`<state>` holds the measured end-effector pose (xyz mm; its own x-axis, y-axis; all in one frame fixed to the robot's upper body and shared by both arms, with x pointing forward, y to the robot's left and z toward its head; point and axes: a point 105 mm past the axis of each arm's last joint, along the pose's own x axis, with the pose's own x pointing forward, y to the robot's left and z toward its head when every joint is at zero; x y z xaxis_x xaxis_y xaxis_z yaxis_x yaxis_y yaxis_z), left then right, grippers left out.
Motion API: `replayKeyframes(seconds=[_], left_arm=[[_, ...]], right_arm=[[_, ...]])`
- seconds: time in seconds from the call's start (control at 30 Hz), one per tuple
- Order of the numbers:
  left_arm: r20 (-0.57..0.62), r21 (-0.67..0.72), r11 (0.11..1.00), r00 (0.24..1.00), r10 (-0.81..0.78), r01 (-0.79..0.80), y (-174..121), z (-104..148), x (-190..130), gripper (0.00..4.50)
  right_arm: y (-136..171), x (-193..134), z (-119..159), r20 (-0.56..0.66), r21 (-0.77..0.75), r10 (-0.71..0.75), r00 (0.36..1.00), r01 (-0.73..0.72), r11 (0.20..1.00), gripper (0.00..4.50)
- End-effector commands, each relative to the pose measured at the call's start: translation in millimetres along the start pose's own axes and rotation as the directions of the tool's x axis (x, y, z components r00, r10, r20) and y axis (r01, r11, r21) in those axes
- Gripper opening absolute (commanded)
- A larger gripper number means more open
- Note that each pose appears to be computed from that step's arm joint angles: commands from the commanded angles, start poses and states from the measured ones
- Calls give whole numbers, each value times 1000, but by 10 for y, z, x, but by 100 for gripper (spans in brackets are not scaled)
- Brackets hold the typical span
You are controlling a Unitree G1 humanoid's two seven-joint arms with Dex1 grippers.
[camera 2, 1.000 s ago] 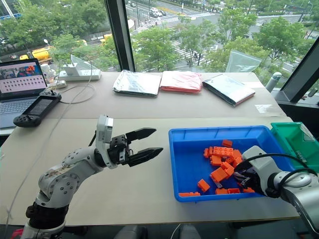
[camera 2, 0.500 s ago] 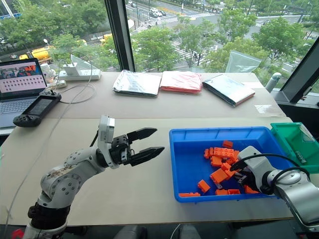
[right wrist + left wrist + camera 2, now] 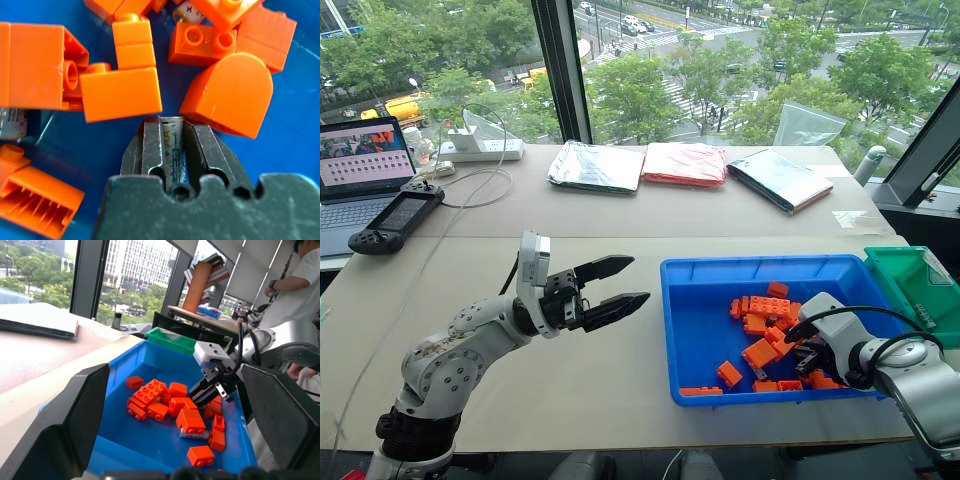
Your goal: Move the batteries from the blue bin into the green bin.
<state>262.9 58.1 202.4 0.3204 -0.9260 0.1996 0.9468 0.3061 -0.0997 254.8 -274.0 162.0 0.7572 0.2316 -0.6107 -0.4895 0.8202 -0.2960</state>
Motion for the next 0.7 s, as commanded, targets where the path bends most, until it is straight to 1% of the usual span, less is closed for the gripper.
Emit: replayKeyframes(seconds=[0.03, 0.1, 0.13, 0.17, 0.2, 0.23, 0.27, 0.3, 0.37, 0.5, 0.57, 0.67, 0.7], left_arm=[[25, 39, 999, 999, -19, 18, -55, 100, 41, 450], [26, 36, 999, 999, -22, 21, -58, 103, 48, 450], [26, 34, 999, 999, -23, 22, -59, 104, 51, 450], [26, 35, 999, 999, -25, 24, -62, 107, 56, 450], [27, 35, 999, 999, -26, 25, -65, 112, 60, 450], [27, 34, 999, 999, -26, 25, -65, 114, 65, 450], [26, 35, 999, 999, -27, 26, -67, 114, 68, 450], [25, 35, 999, 999, -27, 26, -68, 116, 70, 450], [26, 35, 999, 999, -26, 25, -69, 120, 73, 450], [27, 34, 999, 999, -26, 25, -72, 133, 75, 450], [27, 34, 999, 999, -27, 26, -76, 133, 74, 450], [27, 37, 999, 999, -27, 26, -79, 135, 71, 450], [27, 37, 999, 999, -27, 26, -81, 136, 70, 450]], right_arm=[[-287, -298, 388, 139, -5, -152, 979, 154, 988, 23], [-566, -355, 434, 148, 49, -312, 939, 308, 950, 23], [-667, -370, 426, 137, 67, -371, 918, 365, 928, 23], [-831, -402, 369, 99, 83, -468, 878, 461, 884, 23], [-975, -441, 309, 62, 92, -552, 832, 546, 833, 23], [-1161, -508, 233, 18, 110, -658, 753, 652, 750, 23], [-1290, -561, 185, -11, 122, -726, 688, 722, 682, 23], [-1345, -581, 179, -15, 153, -754, 657, 747, 647, 23], [-1387, -574, 179, -18, 183, -774, 634, 763, 620, 23], [-1493, -561, 83, -57, 164, -817, 574, 813, 559, 23], [-1522, -519, 78, -50, 202, -817, 574, 807, 555, 23], [-1576, -494, 80, -38, 162, -832, 553, 825, 541, 23], [-1580, -484, 75, -33, 167, -832, 555, 823, 542, 73]])
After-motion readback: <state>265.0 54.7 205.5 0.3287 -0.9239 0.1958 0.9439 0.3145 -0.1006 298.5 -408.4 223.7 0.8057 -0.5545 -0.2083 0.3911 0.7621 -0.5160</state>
